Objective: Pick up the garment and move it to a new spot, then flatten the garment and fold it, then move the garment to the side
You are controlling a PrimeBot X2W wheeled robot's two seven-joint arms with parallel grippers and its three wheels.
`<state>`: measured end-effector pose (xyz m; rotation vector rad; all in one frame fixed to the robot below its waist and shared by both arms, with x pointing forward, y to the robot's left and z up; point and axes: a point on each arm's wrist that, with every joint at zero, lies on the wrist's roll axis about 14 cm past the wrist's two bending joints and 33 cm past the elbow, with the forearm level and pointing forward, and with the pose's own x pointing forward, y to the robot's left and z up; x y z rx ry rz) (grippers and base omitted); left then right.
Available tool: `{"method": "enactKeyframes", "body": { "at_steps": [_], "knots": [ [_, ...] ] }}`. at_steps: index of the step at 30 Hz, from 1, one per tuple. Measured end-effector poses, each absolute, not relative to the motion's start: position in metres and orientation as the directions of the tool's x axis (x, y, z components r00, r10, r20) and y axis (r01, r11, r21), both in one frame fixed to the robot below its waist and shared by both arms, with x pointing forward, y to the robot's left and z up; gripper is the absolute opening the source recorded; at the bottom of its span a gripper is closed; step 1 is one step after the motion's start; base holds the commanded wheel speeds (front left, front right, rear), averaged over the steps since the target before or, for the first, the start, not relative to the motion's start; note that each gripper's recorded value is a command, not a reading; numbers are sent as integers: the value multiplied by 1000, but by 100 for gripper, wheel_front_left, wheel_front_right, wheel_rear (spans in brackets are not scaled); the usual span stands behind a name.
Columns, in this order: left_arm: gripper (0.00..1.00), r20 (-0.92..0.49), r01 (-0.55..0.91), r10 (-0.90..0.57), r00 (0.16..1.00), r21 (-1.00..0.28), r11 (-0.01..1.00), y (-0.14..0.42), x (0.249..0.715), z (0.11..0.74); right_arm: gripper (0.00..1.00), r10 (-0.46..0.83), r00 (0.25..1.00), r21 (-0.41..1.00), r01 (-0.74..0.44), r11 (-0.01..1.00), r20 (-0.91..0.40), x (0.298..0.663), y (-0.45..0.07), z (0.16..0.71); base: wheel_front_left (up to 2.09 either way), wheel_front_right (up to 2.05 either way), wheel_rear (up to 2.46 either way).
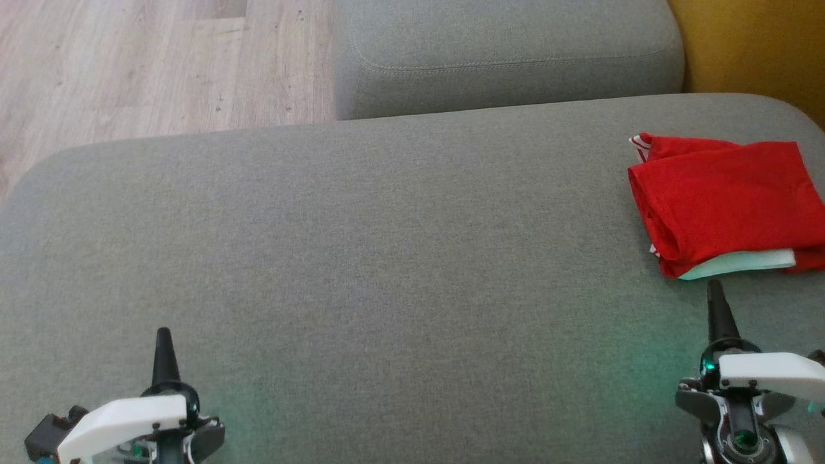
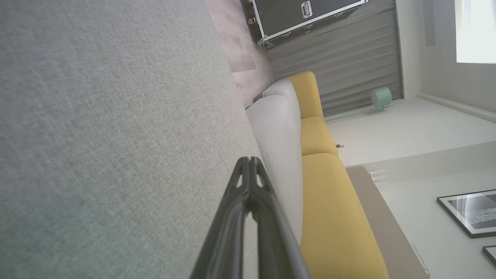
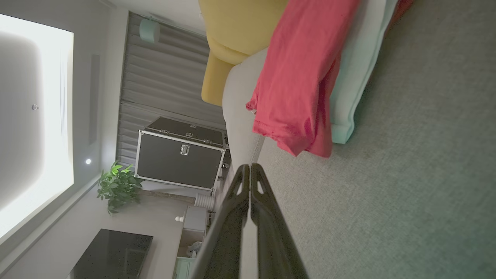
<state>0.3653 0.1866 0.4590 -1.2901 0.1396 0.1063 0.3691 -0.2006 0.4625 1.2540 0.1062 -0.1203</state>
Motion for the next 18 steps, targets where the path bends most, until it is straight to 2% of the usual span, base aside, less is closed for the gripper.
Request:
{"method": "enactKeyframes", "body": {
  "at_steps": [18],
  "knots": [
    [0, -132, -130, -19, 991, -986, 101, 187, 370, 467, 0, -29, 992, 986, 125, 114, -122, 371, -204, 469, 0, 0, 0]
  ]
}}
